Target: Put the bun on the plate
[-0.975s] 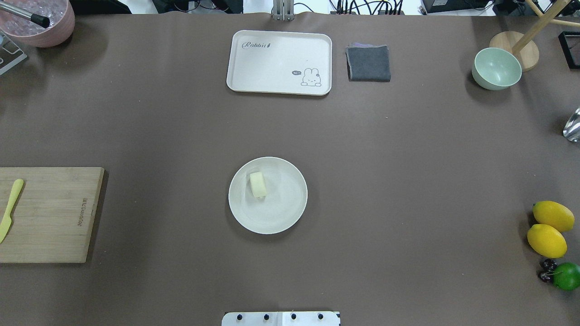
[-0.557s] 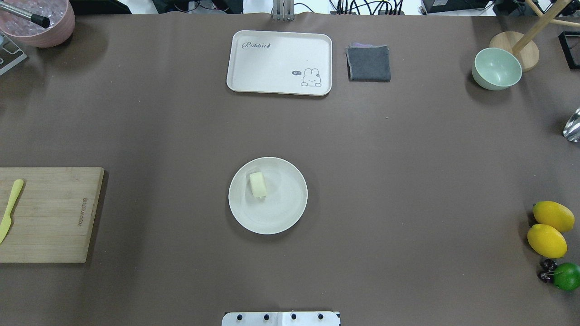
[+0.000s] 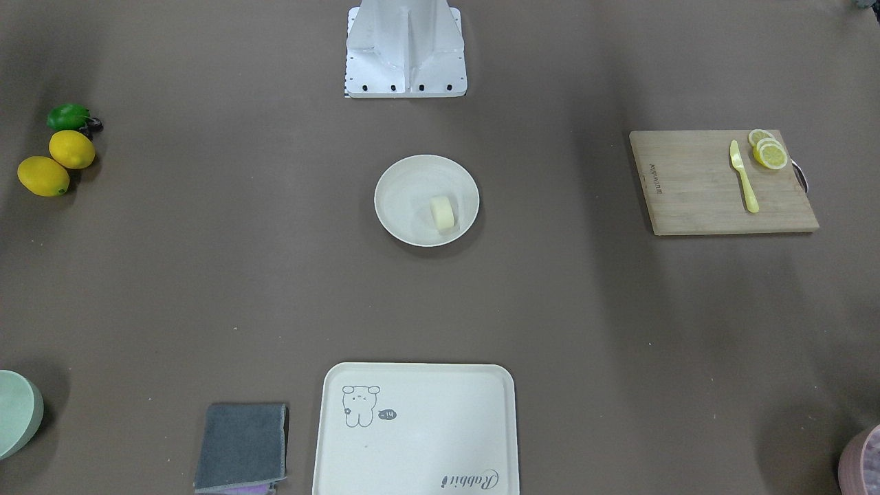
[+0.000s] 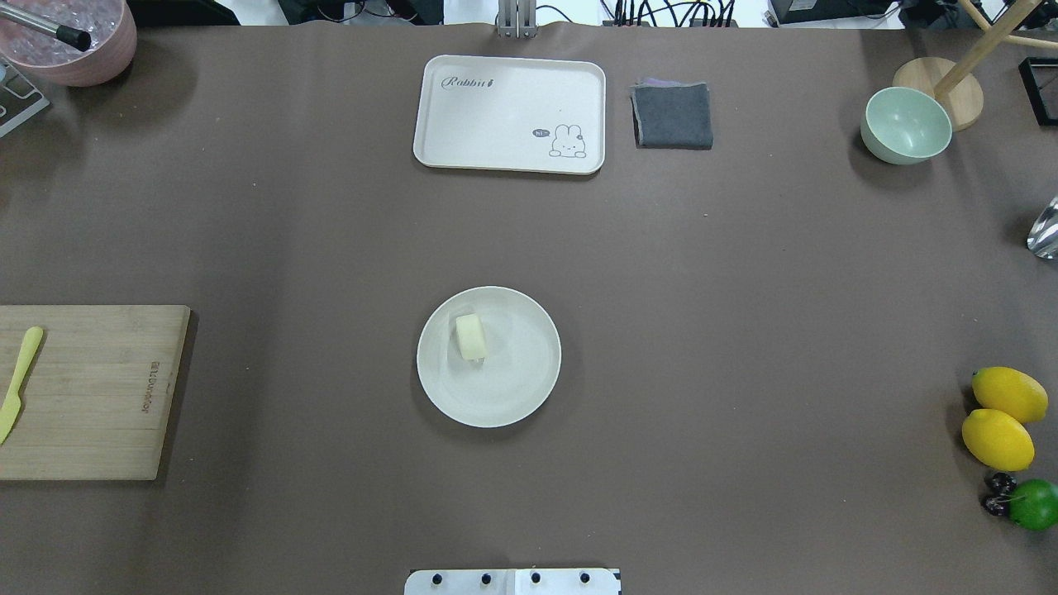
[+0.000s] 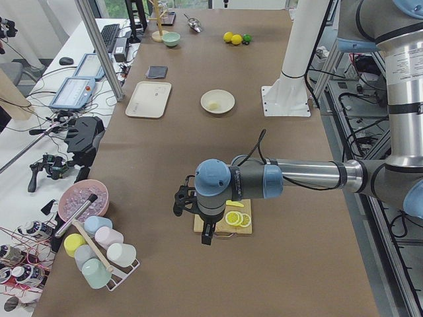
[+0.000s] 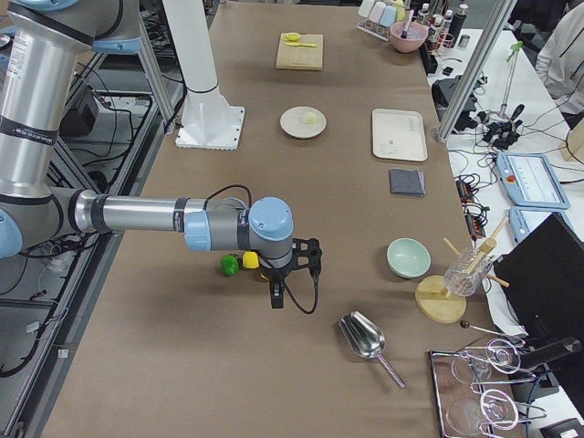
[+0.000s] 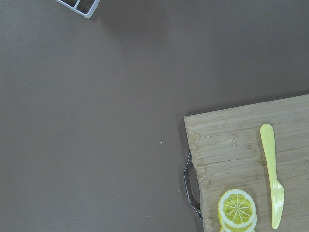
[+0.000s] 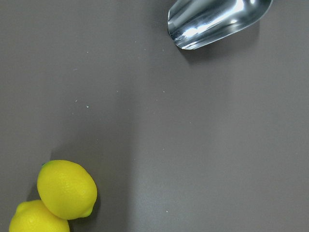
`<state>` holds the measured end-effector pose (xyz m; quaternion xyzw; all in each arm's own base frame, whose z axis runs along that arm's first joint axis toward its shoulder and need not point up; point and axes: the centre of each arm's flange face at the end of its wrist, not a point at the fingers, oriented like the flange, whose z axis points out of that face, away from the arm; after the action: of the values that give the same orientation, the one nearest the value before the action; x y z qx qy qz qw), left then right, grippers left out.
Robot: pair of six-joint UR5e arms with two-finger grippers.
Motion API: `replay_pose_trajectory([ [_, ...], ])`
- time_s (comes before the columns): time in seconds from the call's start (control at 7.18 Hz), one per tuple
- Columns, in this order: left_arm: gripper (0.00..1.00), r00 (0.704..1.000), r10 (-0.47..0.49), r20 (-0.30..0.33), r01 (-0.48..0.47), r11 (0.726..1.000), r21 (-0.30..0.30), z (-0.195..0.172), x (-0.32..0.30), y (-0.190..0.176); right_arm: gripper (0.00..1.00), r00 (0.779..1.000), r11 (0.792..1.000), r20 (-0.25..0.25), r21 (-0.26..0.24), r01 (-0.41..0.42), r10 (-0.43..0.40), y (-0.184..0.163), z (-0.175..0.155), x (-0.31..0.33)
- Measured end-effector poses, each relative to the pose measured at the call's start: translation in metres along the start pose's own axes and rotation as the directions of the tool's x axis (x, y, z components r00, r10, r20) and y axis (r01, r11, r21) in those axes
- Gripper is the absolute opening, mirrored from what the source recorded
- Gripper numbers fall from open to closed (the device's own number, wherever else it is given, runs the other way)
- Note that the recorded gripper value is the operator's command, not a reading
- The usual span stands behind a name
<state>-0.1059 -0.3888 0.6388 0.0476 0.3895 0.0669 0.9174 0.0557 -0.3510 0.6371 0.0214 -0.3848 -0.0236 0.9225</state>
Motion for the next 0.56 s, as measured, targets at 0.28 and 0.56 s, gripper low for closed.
replay_pose_trajectory([
  [0.28, 0.97, 1.000, -0.014, 0.002, 0.014, 1.000, 0.006, -0.0023, -0.0043, 0.0047, 1.00, 1.000, 1.000, 0.007, -0.008, -0.030, 0.030, 0.0111, 0.0036, 0.0103],
  [0.56, 0.97, 0.999, -0.016, 0.038, 0.016, 1.000, 0.011, -0.0096, -0.0069, 0.0047, 1.00, 1.000, 0.999, -0.003, -0.015, -0.030, 0.030, 0.0129, 0.0056, 0.0115],
])
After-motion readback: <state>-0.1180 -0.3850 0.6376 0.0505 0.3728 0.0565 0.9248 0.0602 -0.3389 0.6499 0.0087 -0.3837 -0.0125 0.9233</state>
